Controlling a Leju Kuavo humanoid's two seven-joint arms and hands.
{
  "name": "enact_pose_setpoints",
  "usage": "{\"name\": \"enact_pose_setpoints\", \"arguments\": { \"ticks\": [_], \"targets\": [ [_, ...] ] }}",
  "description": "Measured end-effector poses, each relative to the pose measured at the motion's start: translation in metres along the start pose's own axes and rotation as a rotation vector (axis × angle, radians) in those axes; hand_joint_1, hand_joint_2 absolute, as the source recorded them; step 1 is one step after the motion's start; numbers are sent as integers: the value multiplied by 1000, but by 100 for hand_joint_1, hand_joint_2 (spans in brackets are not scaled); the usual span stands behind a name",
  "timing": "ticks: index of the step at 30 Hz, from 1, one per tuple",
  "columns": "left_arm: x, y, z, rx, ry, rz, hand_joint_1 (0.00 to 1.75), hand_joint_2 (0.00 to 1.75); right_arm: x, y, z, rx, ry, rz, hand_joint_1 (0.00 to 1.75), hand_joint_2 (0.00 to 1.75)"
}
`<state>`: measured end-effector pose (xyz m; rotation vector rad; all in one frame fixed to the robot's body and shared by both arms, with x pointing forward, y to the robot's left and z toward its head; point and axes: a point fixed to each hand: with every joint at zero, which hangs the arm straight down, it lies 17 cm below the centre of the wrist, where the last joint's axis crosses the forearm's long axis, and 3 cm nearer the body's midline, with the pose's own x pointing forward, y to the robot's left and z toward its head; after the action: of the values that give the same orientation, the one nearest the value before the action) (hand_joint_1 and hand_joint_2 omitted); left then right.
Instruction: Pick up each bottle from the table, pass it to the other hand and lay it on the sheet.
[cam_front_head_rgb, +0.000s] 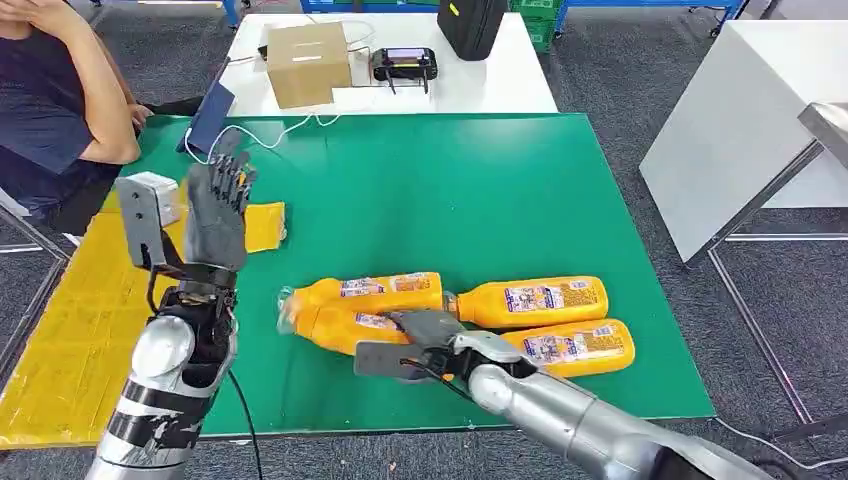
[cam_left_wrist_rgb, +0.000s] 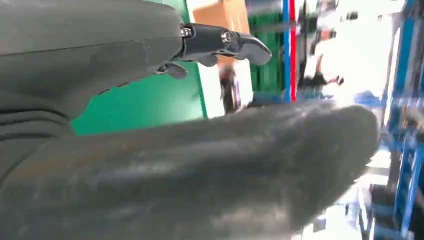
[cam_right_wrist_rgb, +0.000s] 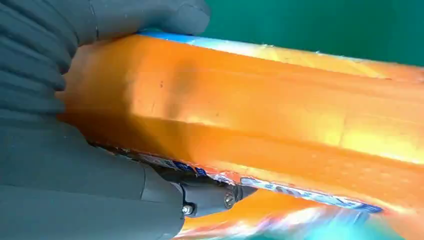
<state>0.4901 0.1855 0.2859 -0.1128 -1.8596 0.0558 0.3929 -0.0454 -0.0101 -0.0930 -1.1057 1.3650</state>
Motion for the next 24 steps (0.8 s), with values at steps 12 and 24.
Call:
{"name": "enact_pose_setpoints", "arguments": {
  "ticks": [12, 24],
  "targets": [
    [0, 90, 42, 278, -75, -4, 0, 175, 46, -4, 79, -245, -278, -458, 175, 175],
    [-27, 31, 84, 11, 94, 154, 0, 175, 95, -99, 165, -606, -497, -528, 175, 175]
  ]
}}
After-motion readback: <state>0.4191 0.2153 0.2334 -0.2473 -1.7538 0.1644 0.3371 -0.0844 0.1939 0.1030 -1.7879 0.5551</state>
